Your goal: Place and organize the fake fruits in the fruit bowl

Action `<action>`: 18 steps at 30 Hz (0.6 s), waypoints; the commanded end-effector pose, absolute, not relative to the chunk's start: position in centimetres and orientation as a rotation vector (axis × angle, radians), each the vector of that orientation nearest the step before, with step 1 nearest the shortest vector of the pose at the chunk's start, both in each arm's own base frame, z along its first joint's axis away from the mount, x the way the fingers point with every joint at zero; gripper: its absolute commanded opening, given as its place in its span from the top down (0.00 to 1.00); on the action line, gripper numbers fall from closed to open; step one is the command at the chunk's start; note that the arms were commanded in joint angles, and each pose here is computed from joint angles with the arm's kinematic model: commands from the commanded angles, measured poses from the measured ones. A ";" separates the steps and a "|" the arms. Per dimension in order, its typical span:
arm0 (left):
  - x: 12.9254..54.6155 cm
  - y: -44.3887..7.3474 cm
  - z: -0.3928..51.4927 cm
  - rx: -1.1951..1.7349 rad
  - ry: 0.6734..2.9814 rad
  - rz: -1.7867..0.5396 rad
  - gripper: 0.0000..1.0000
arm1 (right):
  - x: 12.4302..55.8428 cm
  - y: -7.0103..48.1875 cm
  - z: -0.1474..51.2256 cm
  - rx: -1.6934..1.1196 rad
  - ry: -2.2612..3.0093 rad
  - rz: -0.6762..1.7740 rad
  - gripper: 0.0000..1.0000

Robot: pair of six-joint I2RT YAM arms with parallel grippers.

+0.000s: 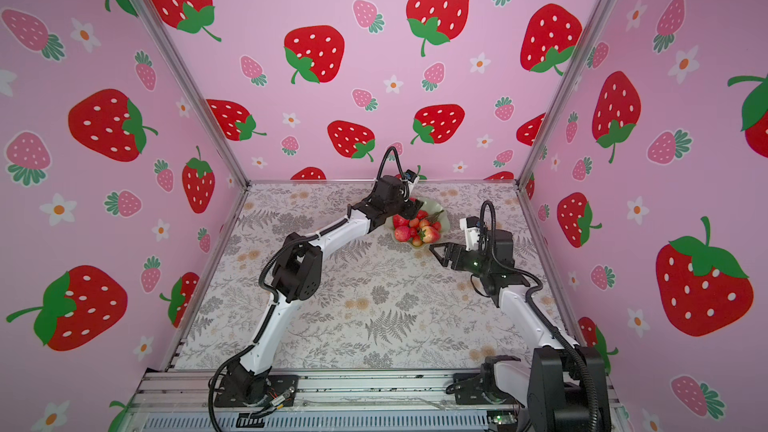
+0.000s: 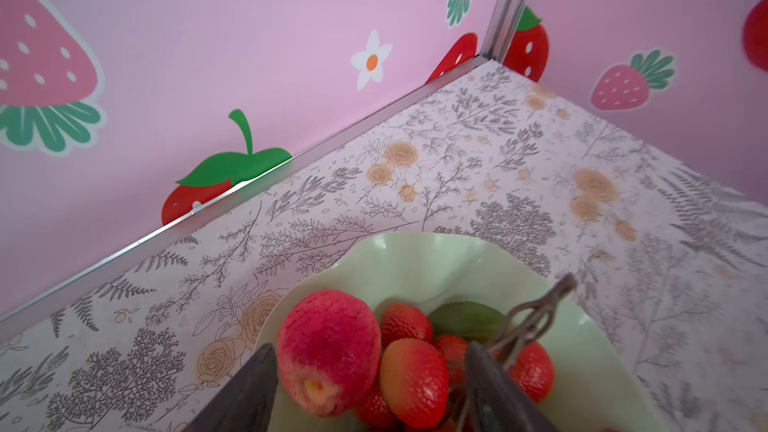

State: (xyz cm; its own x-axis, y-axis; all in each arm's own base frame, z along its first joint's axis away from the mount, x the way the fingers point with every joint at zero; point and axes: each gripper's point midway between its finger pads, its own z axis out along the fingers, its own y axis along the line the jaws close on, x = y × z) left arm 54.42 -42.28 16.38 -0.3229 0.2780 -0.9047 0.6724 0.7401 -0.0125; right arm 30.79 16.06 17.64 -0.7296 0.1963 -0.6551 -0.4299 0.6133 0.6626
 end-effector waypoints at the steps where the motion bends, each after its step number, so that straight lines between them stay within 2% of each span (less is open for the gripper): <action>1: 52.2 -42.5 27.5 0.730 1.644 -0.566 0.26 | 31.4 15.4 19.0 -0.185 2.082 1.080 0.20; 6: 49.7 -37.7 33.3 0.635 1.603 -0.454 0.22 | 32.9 13.1 21.0 -0.133 2.042 0.993 0.21; 9: 47.6 -32.5 34.6 0.538 1.653 -0.337 0.21 | 34.1 10.1 22.2 -0.058 2.037 0.850 0.21; 10: 46.7 -30.3 34.6 0.500 1.668 -0.295 0.20 | 34.4 9.0 22.8 -0.027 2.029 0.792 0.21; 11: 45.7 -27.9 34.4 0.458 1.682 -0.248 0.00 | 34.7 7.7 23.0 0.011 2.022 0.736 0.21; 18: 38.5 -8.9 27.9 0.045 1.891 0.093 0.01 | 32.5 -1.6 21.3 0.330 1.903 0.274 0.20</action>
